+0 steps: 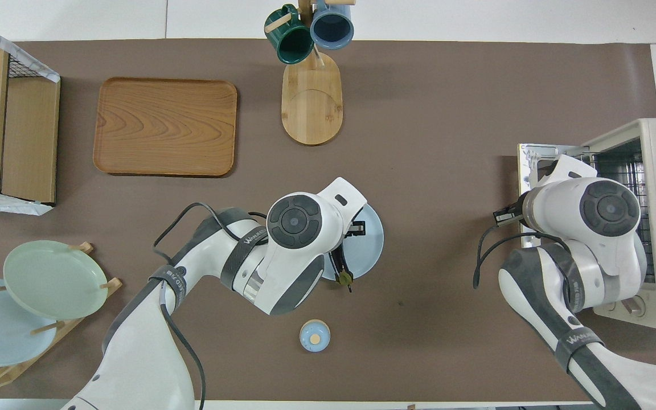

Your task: Put eggplant into oven

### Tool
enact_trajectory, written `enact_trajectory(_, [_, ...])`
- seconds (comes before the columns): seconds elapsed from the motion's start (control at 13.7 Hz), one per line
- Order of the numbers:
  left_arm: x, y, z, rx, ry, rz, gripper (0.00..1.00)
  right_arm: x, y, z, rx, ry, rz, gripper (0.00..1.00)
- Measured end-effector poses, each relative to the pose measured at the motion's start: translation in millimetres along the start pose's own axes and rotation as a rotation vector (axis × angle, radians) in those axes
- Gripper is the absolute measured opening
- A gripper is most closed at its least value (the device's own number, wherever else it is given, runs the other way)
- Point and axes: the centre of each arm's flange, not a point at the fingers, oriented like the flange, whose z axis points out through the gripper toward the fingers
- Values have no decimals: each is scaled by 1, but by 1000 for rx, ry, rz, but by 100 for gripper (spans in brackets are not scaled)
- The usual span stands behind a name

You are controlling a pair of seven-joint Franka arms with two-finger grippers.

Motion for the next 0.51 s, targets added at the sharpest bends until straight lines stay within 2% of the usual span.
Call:
enact_trajectory(0.07, [3,-3,-4,-1,6,-7,100,0,0,0,0,0,0,1])
enact_trajectory(0.22, [22,-22,-28,-1,20,-45,100,0,0,0,0,0,0,1])
enact_trajectory(0.51, [75,-105,-131,33,2,-99,100,0,-1,0,-1,0,8,1])
